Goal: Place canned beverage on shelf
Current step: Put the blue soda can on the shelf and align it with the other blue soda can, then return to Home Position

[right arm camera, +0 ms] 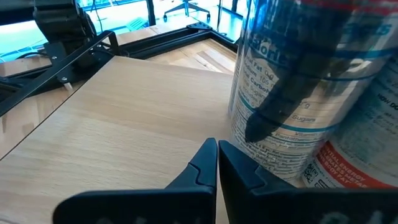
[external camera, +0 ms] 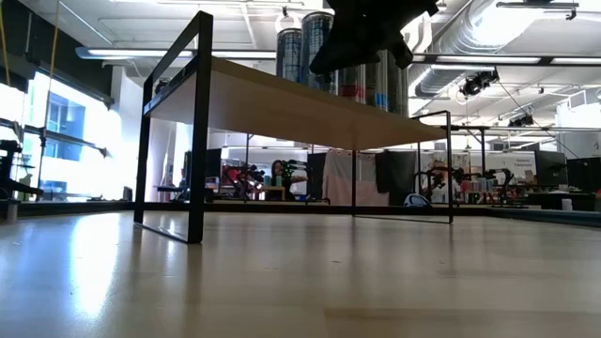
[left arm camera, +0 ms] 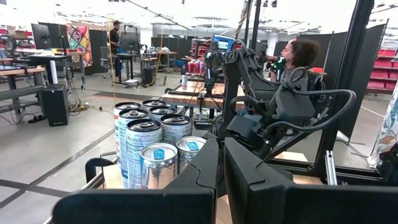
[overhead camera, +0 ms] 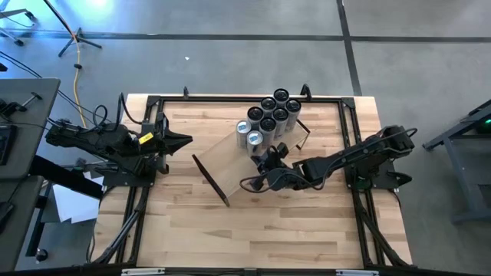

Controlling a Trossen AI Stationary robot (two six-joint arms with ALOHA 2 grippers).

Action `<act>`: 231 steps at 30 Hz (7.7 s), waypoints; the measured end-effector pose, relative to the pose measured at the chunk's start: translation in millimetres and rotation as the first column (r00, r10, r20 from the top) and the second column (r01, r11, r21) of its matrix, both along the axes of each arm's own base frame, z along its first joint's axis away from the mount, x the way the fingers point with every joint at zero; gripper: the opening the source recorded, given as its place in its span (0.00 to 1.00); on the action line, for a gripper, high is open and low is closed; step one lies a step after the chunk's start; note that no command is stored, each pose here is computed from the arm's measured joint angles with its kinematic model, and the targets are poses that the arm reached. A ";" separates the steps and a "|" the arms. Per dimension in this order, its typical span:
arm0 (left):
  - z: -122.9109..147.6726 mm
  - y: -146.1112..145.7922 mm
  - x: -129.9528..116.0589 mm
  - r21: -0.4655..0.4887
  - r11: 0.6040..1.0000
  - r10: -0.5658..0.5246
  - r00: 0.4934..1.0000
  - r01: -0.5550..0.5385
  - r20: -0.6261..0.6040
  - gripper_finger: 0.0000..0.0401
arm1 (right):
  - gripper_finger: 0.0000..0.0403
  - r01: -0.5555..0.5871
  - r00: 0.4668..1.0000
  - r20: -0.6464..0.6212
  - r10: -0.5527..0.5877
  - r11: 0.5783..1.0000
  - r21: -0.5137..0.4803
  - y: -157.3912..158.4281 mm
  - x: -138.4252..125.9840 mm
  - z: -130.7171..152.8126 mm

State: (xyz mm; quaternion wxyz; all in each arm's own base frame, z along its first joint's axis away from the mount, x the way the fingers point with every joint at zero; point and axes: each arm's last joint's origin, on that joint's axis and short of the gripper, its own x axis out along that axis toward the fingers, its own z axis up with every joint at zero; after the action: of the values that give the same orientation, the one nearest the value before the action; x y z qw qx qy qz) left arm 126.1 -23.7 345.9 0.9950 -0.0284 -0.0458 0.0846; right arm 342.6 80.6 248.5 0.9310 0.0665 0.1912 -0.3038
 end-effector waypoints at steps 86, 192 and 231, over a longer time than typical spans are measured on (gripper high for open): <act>2.3 0.3 -0.3 -0.035 0.999 0.006 1.000 -0.005 0.029 0.00 | 0.00 -0.494 0.714 0.566 0.413 0.869 -0.012 -54.9 -196.1 13.6; 2.2 2.4 -0.7 -0.096 0.993 0.073 0.997 -0.070 0.035 0.00 | 0.00 -0.458 0.759 0.514 0.400 0.889 -0.014 -74.1 -257.1 -44.5; 7.0 5.3 -12.4 -0.062 0.996 0.061 0.996 -0.057 0.071 0.00 | 0.00 -0.480 0.748 0.524 0.407 0.877 0.003 -71.7 -246.1 -77.4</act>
State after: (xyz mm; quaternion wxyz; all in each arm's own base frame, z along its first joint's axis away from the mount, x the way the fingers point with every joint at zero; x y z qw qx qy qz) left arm 113.7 -18.4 352.9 0.9884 -0.0597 -0.0804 0.1141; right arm 96.5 9.0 171.1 0.9860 0.1607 -0.0305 -0.0309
